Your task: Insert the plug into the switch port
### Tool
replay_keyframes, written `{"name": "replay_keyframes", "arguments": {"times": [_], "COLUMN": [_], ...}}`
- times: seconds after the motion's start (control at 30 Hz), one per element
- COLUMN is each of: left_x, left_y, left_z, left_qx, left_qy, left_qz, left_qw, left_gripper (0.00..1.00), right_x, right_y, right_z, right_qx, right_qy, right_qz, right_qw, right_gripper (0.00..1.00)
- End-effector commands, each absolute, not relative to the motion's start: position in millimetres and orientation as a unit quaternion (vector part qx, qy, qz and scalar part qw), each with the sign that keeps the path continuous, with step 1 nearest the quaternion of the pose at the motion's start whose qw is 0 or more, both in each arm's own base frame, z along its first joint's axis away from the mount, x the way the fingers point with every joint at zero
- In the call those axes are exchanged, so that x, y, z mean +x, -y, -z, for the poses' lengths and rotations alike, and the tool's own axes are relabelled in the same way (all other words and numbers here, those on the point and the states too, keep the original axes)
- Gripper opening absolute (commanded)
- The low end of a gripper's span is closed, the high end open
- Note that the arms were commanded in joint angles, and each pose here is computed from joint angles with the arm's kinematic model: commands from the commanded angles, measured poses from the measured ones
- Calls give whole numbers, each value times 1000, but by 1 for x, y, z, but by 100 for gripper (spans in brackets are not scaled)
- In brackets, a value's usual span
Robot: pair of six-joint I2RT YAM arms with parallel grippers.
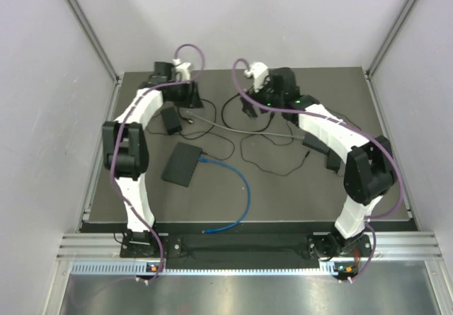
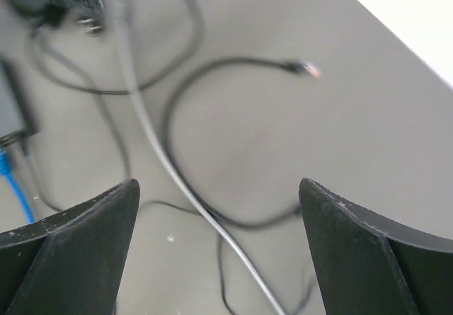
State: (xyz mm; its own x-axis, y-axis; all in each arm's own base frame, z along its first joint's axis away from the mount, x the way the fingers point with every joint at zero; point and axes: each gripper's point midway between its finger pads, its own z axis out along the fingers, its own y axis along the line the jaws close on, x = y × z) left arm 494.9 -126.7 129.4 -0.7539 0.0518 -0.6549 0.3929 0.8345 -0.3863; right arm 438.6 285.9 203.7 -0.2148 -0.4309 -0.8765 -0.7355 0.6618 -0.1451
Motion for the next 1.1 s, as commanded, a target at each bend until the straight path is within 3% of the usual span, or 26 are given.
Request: {"name": "replay_keyframes", "arguments": {"times": [0.0,0.3,0.43,0.53,0.6,0.7,0.73,0.83,0.93,1.07], "left_x": [537,603,613,609,604,601,602,619,637,622], "left_y": [183,230,234,230,230,231,232,229,224,237], "left_z": [-124,-76,-53,-33,-23,-25,-29,-68,-149,-243], "left_qx": [156,219,228,232,239,241,238,209,166,165], "left_qy": [-883,-867,-875,-887,-891,-892,-891,-877,-845,-798], "left_qz": [226,111,90,79,78,82,84,75,78,135], "left_qw": [381,434,417,392,378,374,378,427,503,564], "left_gripper": [56,50,49,38,19,0,0,0,0,0], "right_x": [444,445,442,442,442,442,442,441,439,438], "right_y": [-246,-165,-152,-147,-146,-145,-146,-148,-151,-152], "right_z": [-239,-224,-225,-226,-226,-226,-226,-231,-246,-280], "right_qx": [-285,-189,-177,-174,-174,-174,-175,-181,-186,-192], "right_qy": [-783,-820,-822,-822,-821,-821,-821,-816,-808,-789], "right_qz": [-191,-192,-189,-192,-192,-194,-195,-203,-209,-216], "right_qw": [518,505,507,508,508,508,507,510,518,542], "right_gripper": [93,93,93,92,91,90,90,89,87,85]}}
